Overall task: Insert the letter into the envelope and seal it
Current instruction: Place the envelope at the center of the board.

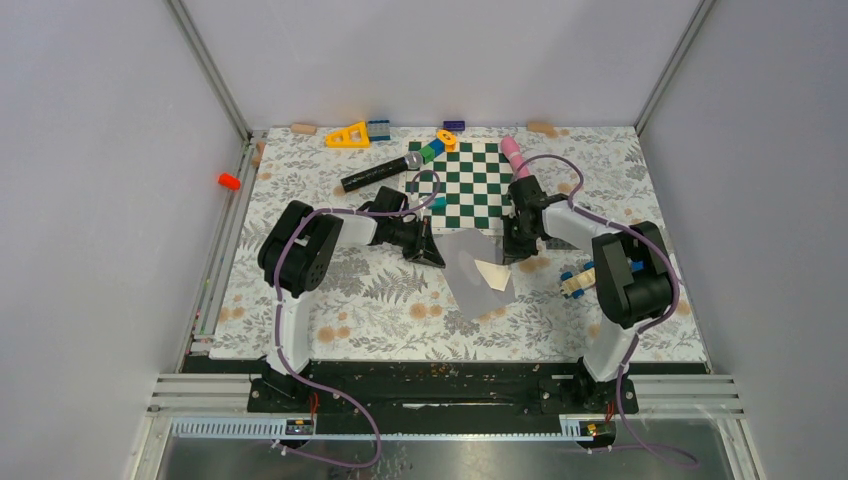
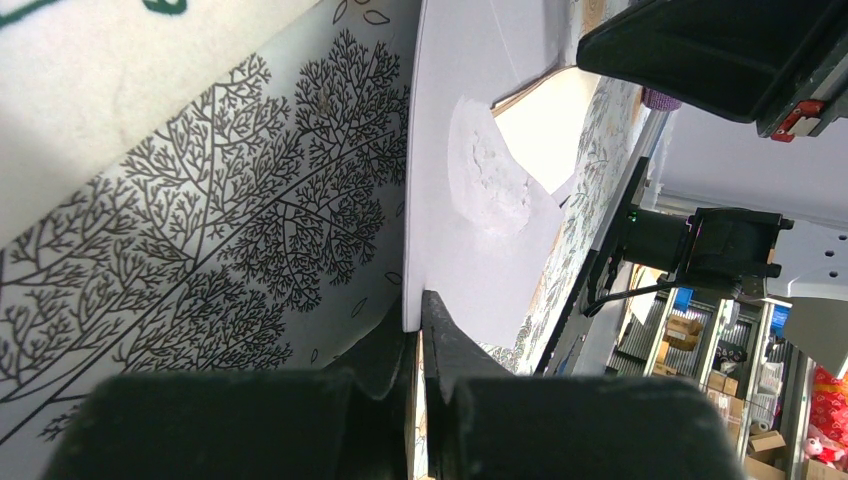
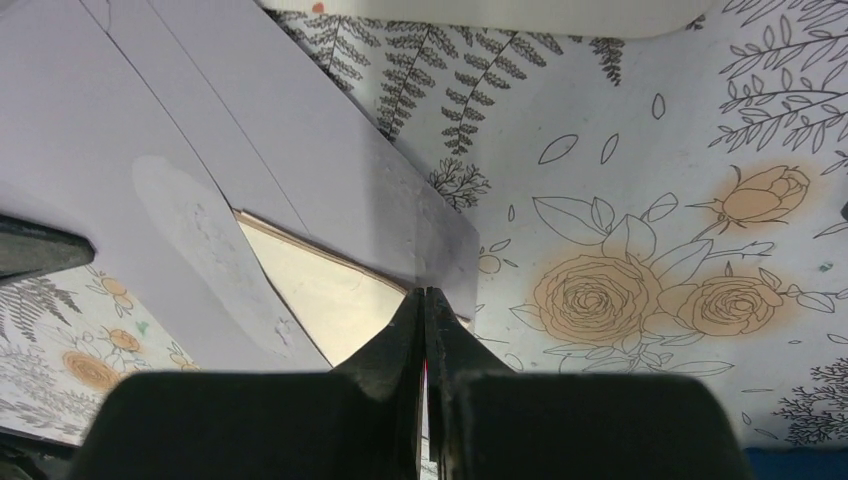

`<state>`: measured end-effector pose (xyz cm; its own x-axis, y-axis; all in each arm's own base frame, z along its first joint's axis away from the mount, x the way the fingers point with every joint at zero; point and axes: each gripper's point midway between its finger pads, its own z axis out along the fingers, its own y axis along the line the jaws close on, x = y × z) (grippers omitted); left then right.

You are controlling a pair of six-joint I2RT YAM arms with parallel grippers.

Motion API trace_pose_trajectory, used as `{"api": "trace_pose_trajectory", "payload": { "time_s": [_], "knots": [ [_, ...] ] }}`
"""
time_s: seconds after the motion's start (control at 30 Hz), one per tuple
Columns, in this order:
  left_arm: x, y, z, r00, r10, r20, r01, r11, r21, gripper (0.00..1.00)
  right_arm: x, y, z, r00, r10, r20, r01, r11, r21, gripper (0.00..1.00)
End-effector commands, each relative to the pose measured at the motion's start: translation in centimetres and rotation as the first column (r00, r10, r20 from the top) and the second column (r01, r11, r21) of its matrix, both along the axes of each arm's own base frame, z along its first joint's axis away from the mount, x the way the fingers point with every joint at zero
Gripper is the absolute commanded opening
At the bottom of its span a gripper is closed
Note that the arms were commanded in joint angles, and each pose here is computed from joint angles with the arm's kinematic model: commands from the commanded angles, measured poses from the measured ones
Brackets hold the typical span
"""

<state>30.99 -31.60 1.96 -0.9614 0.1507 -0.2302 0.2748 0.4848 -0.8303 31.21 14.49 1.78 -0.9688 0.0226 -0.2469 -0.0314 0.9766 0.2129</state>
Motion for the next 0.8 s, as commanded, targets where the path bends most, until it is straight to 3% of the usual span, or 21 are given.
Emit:
{"api": "trace_pose_trajectory", "payload": {
  "time_s": [0.0, 0.27, 0.4, 0.43, 0.5, 0.57, 0.63, 0.77],
  "knots": [
    [-0.4, 0.3, -1.9, 1.000, 0.005, -0.013, -0.004, 0.998, 0.062, 0.00, 2.4, 0.7, 1.0, 0.996, -0.061, 0.059, 0.061, 0.998, 0.009, 0.00],
    [-0.5, 0.3, -1.9, 1.000, 0.003, -0.015, -0.002, 0.998, 0.061, 0.00, 3.4, 0.6, 0.9, 0.991, -0.103, 0.082, 0.103, 0.995, -0.001, 0.00],
    [-0.6, 0.3, -1.8, 1.000, 0.002, -0.012, -0.001, 0.998, 0.060, 0.00, 3.6, 1.5, 2.2, 0.995, -0.031, 0.090, 0.027, 0.999, 0.038, 0.00],
    [-0.6, 0.3, -1.8, 1.000, 0.001, -0.011, 0.000, 0.998, 0.058, 0.00, 3.5, 1.7, 2.6, 0.996, 0.003, 0.088, -0.007, 0.999, 0.043, 0.05],
    [-0.6, 0.3, -1.8, 1.000, 0.000, -0.013, 0.001, 0.998, 0.059, 0.00, 3.1, 1.9, 3.3, 0.994, 0.081, 0.069, -0.084, 0.995, 0.045, 0.29],
    [-0.6, 0.2, -1.8, 1.000, -0.001, -0.012, 0.001, 0.998, 0.058, 0.00, 2.9, 1.8, 4.0, 0.985, 0.161, 0.063, -0.163, 0.986, 0.033, 0.47],
    [-0.6, 0.2, -1.8, 1.000, -0.001, -0.014, 0.002, 0.998, 0.057, 0.00, 2.3, 1.7, 4.4, 0.966, 0.248, 0.071, -0.250, 0.968, 0.027, 0.55],
    [-0.5, 0.3, -1.7, 1.000, -0.001, -0.007, 0.001, 0.998, 0.056, 0.00, 1.4, 1.0, 6.9, 0.881, 0.436, 0.185, -0.439, 0.898, -0.026, 0.59]
  ]
}}
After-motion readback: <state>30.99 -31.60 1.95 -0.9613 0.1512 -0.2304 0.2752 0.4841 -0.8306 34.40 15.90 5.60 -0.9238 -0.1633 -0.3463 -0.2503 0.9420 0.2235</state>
